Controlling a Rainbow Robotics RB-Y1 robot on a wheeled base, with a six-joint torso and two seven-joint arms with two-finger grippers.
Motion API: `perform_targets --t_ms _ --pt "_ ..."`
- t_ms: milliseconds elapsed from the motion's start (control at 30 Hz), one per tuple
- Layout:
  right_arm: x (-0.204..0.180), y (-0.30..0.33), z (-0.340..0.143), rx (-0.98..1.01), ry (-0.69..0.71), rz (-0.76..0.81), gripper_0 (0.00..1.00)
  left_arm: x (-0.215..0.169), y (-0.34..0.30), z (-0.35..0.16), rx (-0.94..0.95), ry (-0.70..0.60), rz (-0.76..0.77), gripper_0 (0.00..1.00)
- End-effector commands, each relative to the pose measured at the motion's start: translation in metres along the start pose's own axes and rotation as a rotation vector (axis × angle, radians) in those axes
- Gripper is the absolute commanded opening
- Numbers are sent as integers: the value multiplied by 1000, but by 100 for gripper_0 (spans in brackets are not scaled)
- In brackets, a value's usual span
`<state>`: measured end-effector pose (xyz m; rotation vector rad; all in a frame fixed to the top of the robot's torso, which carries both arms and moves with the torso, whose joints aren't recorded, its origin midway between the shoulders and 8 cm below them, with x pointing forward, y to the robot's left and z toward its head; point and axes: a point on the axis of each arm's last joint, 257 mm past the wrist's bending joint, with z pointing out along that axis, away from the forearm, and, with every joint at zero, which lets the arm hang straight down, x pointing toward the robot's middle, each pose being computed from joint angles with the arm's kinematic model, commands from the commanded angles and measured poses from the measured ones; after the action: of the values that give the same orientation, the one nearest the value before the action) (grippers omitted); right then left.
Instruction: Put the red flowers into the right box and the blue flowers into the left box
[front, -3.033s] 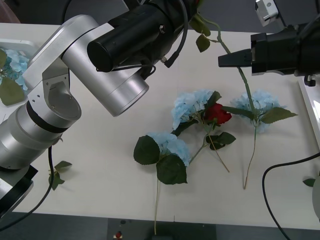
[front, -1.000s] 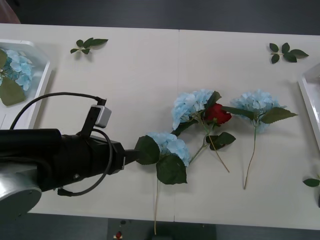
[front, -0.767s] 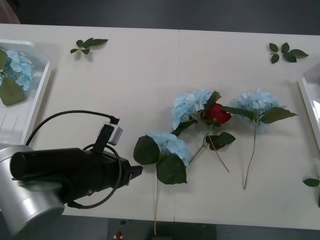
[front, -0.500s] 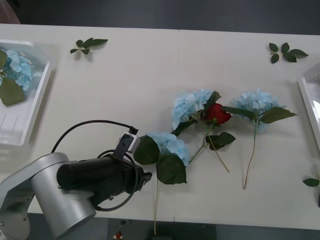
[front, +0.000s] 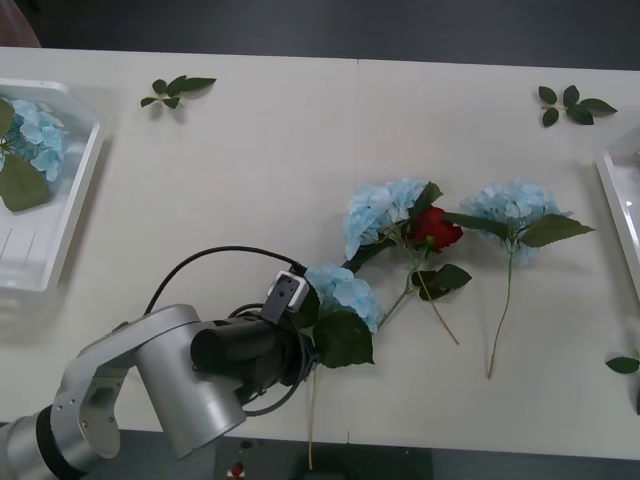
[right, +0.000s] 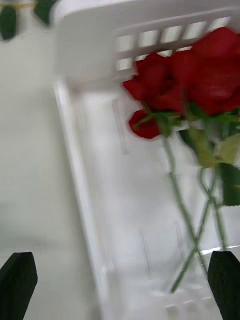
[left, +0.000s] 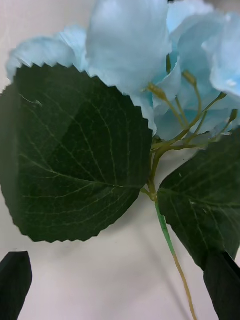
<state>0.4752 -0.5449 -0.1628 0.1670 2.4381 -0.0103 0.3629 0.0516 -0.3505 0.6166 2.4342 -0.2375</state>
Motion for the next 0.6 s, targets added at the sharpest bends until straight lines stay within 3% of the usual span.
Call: perform_targets --t_ms 33,267,600 --pt "-15 62 -18 -144 -45 -49 100 -7 -7 7 -18 -16 -25 100" --pt "25 127 -28 -253 48 -106 100 -13 -20 15 -19 -25 -25 100" --pt "77 183 -21 -259 167 -184 100 -15 -30 28 -39 -22 37 100"
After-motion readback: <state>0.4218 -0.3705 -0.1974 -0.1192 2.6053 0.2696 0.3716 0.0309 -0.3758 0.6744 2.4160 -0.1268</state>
